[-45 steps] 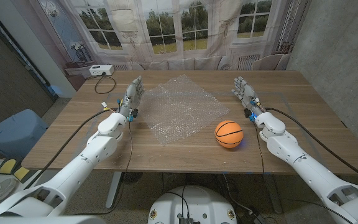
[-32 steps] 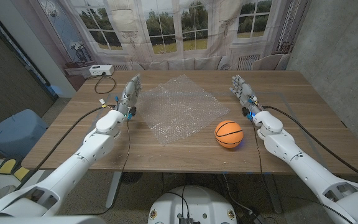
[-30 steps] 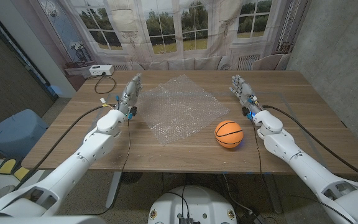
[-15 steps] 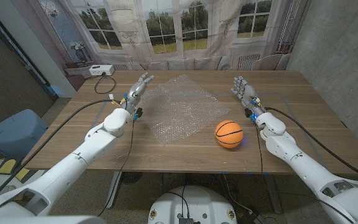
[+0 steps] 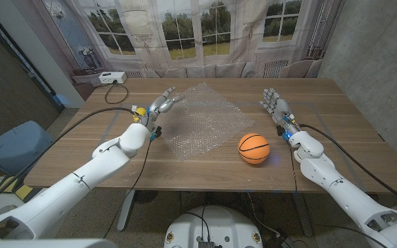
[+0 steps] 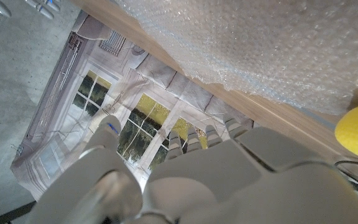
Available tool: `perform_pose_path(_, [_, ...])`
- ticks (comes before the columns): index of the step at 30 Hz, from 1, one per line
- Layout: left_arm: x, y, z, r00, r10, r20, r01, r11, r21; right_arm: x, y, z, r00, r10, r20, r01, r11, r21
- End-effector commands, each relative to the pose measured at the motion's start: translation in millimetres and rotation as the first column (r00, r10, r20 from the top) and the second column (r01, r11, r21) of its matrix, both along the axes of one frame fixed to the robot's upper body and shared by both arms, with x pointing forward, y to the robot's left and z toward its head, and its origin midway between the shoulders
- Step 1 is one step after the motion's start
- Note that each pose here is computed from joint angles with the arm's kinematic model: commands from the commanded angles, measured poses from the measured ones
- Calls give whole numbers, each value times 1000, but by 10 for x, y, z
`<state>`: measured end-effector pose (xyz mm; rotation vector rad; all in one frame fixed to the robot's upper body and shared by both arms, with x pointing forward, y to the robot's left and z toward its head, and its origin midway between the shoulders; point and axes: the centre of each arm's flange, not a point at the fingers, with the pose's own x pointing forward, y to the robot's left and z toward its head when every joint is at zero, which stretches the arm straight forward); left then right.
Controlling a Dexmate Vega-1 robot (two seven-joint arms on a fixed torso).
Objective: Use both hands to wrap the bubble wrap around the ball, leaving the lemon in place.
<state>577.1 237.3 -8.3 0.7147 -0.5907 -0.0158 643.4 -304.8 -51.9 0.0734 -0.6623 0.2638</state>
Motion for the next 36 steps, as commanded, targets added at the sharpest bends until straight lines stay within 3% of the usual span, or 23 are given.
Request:
perform_pose_path(1, [-281,-158,-44,994,104,-29,-93,964,250,-138,-63,-112,1000,2,15,-2,1000,10])
perform_pose_path(8, [-387,-225,-38,987,157,-40,-130,918,374,-168,-90,-167,1000,3,19,-3,1000,17])
perform_pose_path(22, [-565,-426,15,972,233,-35,-164,776,609,-209,-132,-248,1000,-1,31,-1,999,44])
perform_pose_path(36, [-635,-560,-37,956,284,-80,-128,642,756,-208,-124,-303,1000,-4,28,2,998,56])
